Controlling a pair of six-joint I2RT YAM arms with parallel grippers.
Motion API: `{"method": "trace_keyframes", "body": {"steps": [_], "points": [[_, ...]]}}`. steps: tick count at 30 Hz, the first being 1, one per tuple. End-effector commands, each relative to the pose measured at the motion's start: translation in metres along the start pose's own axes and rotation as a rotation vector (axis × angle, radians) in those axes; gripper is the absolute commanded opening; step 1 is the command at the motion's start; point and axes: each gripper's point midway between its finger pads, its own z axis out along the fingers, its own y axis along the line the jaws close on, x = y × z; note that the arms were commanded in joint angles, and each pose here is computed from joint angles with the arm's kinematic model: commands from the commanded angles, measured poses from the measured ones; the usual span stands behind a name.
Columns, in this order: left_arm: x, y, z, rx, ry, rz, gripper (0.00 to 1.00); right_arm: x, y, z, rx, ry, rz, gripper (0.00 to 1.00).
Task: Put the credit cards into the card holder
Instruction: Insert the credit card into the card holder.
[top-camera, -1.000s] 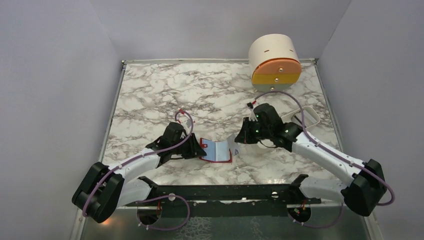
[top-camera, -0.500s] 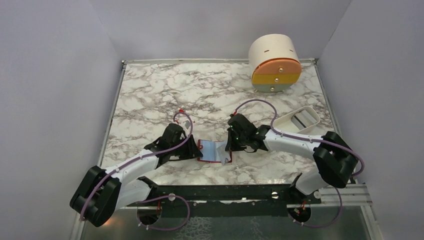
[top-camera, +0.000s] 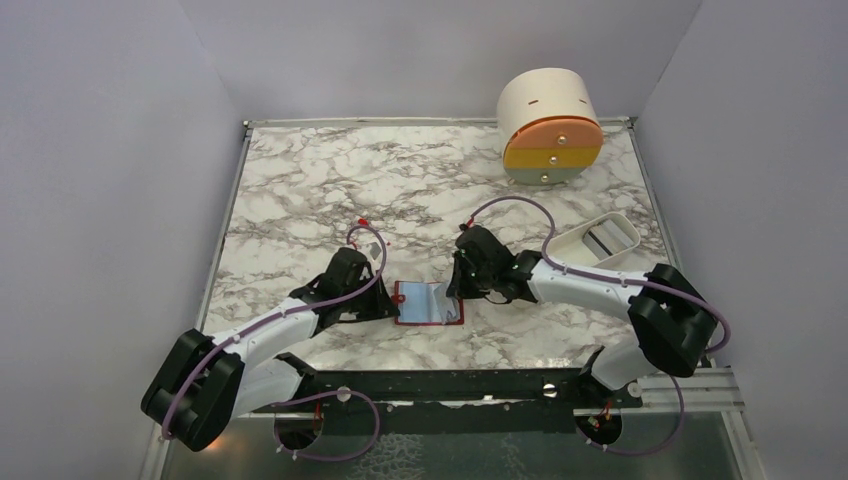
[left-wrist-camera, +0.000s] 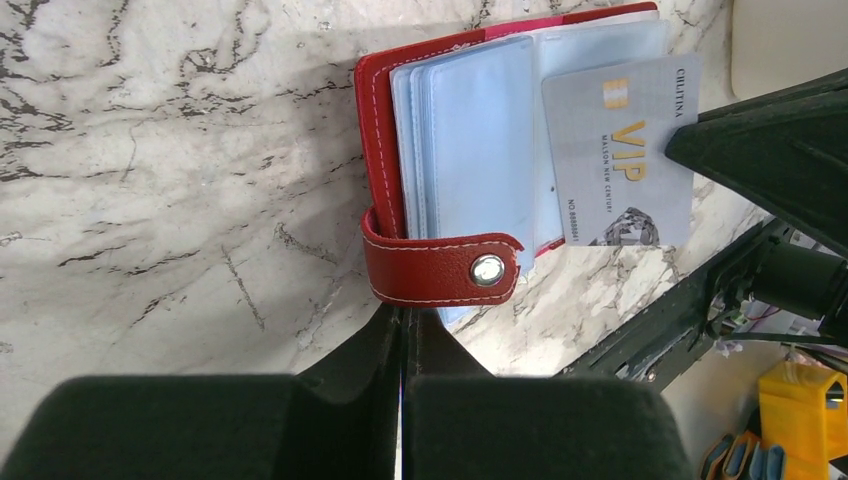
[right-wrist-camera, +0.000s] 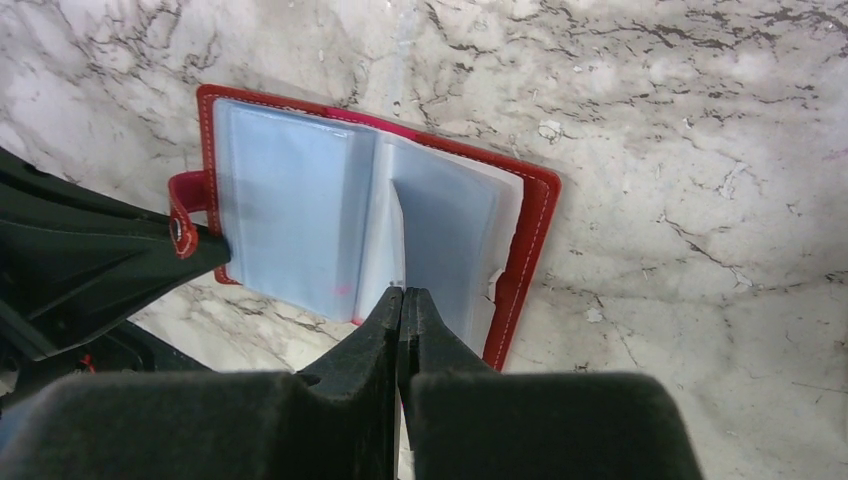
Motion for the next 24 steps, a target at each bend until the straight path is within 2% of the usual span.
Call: {"method": "trace_keyframes", "body": {"steps": [1, 12, 24], "points": [[-0.007, 0.000, 0.000, -0.019, -0.020, 0.022, 0.00, -0.015, 0.013, -0.007, -0.062, -0.073, 0.025, 0.01], [-0.005, 0.003, 0.002, -0.029, -0.010, 0.015, 0.00, -0.019, 0.032, -0.005, -0.148, -0.078, 0.047, 0.01], [-0.004, 0.004, 0.003, -0.035, -0.006, 0.008, 0.00, -0.006, 0.024, 0.010, -0.133, -0.038, 0.069, 0.01]]}}
